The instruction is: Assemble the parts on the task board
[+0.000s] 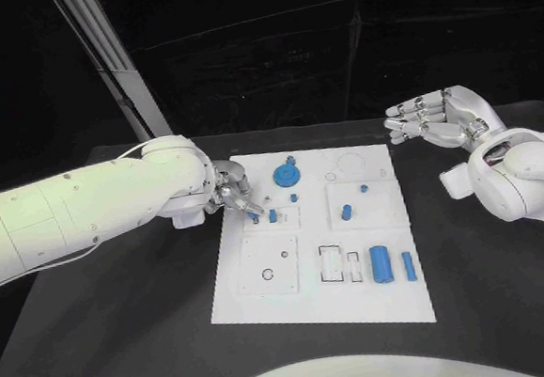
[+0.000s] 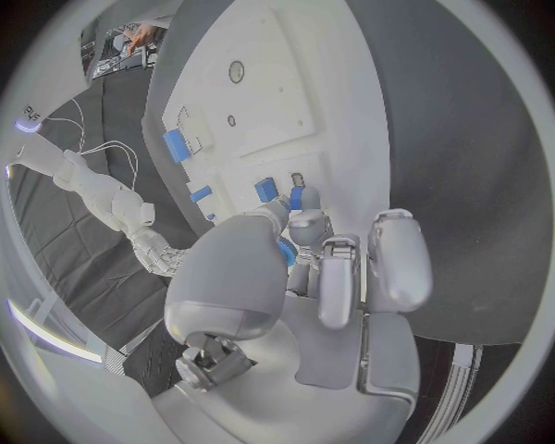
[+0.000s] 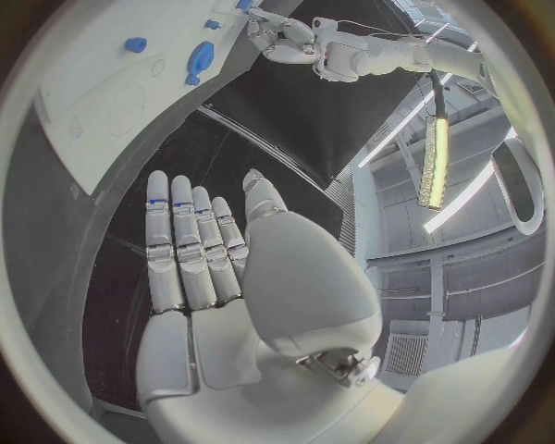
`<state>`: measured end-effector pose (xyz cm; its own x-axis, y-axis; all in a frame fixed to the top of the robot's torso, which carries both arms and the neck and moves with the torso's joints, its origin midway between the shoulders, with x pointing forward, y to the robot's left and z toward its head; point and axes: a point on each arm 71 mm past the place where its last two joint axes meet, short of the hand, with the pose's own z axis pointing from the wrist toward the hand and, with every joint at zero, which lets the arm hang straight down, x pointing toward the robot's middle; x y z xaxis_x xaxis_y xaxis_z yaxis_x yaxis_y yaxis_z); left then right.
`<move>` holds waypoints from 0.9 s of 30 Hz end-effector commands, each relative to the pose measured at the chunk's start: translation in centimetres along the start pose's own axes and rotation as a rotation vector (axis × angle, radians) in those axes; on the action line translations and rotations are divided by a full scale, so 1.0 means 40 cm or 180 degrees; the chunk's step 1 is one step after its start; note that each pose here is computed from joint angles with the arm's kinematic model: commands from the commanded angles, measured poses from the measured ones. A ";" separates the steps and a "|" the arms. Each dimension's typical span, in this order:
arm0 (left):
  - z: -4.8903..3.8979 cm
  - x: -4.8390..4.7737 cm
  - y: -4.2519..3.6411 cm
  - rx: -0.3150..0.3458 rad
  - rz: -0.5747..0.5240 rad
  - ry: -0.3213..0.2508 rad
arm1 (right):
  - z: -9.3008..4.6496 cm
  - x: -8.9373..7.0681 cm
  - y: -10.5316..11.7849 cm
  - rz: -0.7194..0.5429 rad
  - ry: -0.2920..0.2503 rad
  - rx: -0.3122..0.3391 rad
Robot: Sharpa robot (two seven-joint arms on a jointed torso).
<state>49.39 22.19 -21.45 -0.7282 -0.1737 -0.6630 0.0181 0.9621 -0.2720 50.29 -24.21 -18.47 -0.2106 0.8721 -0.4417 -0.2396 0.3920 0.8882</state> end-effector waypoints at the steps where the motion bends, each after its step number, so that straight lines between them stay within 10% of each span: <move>1: -0.002 0.007 -0.002 -0.0015 0.0099 0.0093 | 0.002 0.002 0.005 0.0015 0.0021 -0.0035; 27: 0.005 0.024 -0.004 -0.0025 0.0148 0.0180 | 0.006 0.007 0.005 0.0022 0.0032 -0.0040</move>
<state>49.04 21.89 -21.82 -0.7501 -0.1369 -0.6470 0.0398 0.9672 -0.2507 50.40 -23.94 -18.54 -0.2144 0.8722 -0.4397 -0.2411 0.3890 0.8891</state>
